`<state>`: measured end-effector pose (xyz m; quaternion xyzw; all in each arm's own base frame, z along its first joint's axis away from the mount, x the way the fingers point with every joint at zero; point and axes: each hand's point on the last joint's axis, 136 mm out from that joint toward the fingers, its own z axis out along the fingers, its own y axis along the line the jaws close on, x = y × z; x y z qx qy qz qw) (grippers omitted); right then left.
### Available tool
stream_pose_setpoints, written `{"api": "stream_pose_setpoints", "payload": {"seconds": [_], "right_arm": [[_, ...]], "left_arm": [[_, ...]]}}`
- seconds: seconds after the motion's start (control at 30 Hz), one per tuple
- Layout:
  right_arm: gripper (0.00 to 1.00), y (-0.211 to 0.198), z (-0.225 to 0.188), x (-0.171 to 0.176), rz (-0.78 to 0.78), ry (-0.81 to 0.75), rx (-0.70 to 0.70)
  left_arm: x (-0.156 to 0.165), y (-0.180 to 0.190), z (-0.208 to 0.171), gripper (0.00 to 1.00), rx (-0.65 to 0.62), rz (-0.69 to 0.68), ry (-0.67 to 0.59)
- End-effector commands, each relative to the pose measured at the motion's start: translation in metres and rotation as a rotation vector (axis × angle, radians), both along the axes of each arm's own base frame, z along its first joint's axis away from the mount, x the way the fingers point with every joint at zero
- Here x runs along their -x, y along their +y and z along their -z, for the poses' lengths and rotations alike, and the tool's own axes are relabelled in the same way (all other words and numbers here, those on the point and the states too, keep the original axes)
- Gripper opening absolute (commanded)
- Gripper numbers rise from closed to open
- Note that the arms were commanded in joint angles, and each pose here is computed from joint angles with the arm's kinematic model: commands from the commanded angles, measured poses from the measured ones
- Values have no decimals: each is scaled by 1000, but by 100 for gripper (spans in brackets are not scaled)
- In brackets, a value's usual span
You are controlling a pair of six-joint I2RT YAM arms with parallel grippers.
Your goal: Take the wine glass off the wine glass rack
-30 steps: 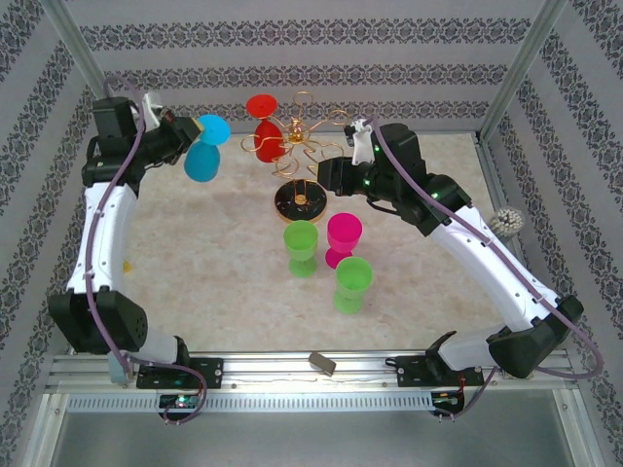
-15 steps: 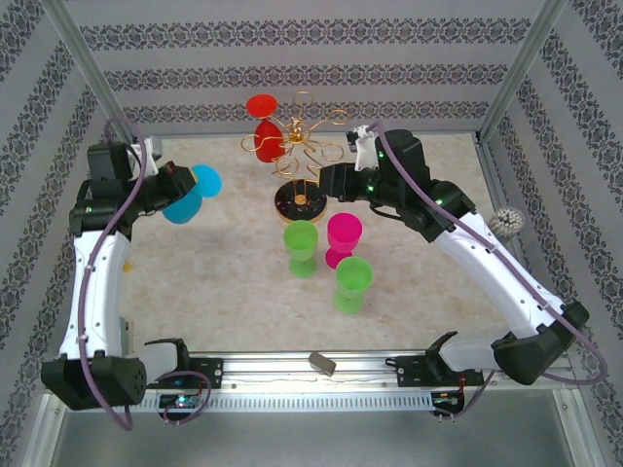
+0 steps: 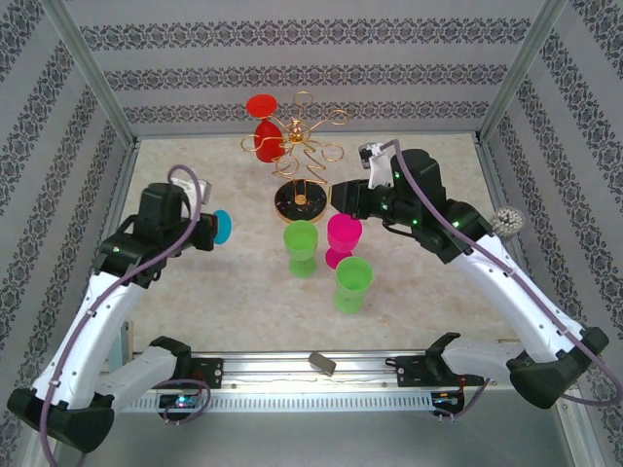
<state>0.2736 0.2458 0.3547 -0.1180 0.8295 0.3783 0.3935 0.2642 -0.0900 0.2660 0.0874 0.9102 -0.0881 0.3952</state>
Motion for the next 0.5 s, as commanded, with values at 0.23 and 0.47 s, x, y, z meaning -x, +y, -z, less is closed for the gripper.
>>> {"api": "stream_pose_setpoints", "payload": {"seconds": [0.23, 0.47], "right_arm": [[30, -18, 4, 8, 36, -38, 23], [30, -23, 12, 13, 35, -51, 50]], "left_arm": [[2, -2, 43, 0, -746, 104, -137], [3, -20, 51, 0, -1155, 135, -330]]}}
